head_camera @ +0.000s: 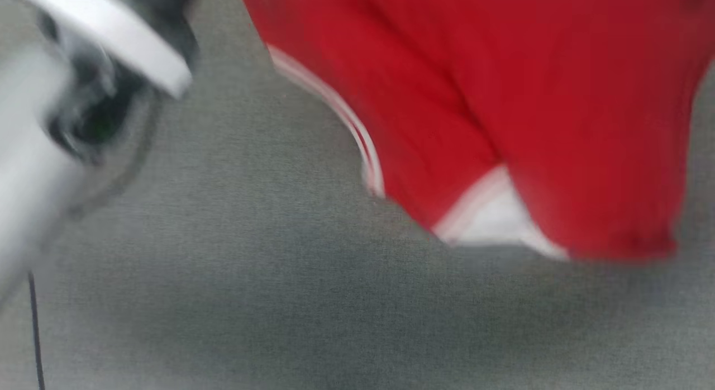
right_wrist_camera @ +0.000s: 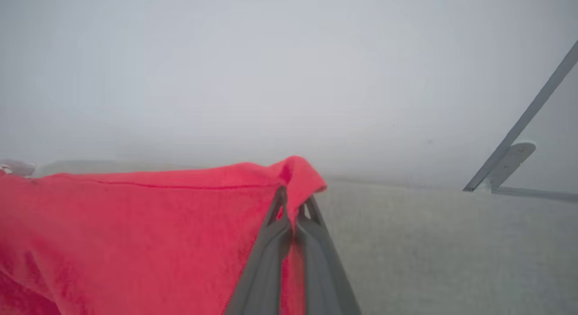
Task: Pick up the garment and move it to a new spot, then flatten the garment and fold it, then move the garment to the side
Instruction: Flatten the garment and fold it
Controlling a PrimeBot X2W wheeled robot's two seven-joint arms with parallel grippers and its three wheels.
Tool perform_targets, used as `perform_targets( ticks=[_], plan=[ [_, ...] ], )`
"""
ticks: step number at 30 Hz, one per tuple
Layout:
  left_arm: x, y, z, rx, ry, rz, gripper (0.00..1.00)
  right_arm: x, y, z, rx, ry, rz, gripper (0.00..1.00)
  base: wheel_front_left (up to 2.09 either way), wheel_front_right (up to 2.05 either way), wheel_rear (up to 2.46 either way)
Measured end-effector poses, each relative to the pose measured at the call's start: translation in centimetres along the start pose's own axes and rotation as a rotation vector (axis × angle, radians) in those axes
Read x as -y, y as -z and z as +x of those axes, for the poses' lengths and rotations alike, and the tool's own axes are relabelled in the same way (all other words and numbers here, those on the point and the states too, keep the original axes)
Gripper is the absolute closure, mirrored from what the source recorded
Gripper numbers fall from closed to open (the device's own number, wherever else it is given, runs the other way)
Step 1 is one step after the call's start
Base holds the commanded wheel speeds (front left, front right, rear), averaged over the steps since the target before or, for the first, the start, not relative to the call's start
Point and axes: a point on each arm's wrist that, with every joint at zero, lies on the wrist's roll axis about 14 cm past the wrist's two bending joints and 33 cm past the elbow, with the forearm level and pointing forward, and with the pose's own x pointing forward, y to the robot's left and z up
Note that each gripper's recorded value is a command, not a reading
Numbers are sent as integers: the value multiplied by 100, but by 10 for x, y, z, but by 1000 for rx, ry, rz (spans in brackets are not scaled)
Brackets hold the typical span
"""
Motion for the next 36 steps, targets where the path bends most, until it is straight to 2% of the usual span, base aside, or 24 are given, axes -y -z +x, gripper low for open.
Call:
perform_targets(
  ticks=[3,5,10,13,15,19,26,31,36],
  plan=[
    [-14,-41,29,97,-30,10,100,5,-37,17,126,29,37,100,0,0,0],
    [-22,-83,54,213,-53,-21,100,3,-79,27,267,37,73,100,0,0,0],
    [-13,-164,77,441,-34,-46,100,10,-155,16,529,75,101,100,0,0,0],
    [-1,-195,78,528,-3,-61,100,14,-177,11,604,96,119,100,0,0,0],
    [2,-198,77,534,3,-85,100,12,-175,15,587,97,129,100,0,0,0],
    [-11,-158,77,443,-23,-117,100,11,-146,31,484,102,117,100,0,0,0],
    [-34,-40,44,213,-79,-268,100,18,-46,40,255,93,105,100,0,0,0],
    [-31,30,-4,93,-116,-370,100,29,36,14,62,79,148,100,0,0,0],
    [-18,74,-52,-2,-139,-393,100,37,94,-32,-47,76,199,100,0,0,0]
  ],
)
